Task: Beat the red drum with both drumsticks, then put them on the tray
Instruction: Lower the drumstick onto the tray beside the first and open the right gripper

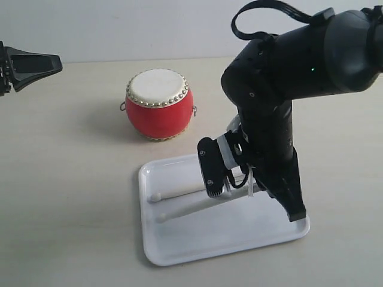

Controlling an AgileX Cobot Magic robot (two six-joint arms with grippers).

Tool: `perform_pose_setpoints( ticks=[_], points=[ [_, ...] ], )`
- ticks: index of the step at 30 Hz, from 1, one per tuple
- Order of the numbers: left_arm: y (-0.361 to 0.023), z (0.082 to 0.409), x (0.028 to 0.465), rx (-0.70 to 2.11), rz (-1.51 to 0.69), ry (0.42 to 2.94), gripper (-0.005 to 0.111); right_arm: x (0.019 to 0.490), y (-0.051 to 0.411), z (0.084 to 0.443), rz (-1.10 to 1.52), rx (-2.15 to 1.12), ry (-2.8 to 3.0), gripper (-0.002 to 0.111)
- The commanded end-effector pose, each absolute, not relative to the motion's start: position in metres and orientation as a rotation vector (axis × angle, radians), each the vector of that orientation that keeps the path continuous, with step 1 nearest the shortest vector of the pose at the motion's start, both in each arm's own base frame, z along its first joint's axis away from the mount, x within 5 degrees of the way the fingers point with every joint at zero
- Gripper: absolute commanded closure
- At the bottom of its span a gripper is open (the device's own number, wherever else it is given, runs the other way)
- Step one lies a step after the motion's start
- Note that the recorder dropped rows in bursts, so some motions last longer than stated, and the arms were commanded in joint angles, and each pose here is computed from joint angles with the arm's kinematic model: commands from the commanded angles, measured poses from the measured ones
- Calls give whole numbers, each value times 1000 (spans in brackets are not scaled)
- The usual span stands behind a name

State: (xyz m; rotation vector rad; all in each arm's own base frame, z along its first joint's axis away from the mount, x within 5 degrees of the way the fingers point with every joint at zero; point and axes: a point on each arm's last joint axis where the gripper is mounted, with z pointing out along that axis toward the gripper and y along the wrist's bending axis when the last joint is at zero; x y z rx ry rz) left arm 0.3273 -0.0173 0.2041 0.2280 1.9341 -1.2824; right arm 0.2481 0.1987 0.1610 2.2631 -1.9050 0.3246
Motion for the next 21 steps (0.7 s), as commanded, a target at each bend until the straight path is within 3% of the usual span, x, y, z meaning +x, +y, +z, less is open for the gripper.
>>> perform_pose_setpoints(
  ticks=[1, 6, 14, 21],
  points=[
    [-17, 206, 326, 232, -1291, 1927, 106, 250, 202, 141, 308, 2228, -1860, 108],
    [-17, 206, 326, 232, -1291, 1927, 106, 253, 202, 124, 328, 2212, -1818, 108],
    [-17, 206, 327, 230, -1291, 1925, 106, 256, 207, 126, 304, 2216, -1864, 108],
    [-17, 206, 326, 234, -1291, 1928, 106, 254, 209, 125, 262, 2200, -1892, 93]
  ],
)
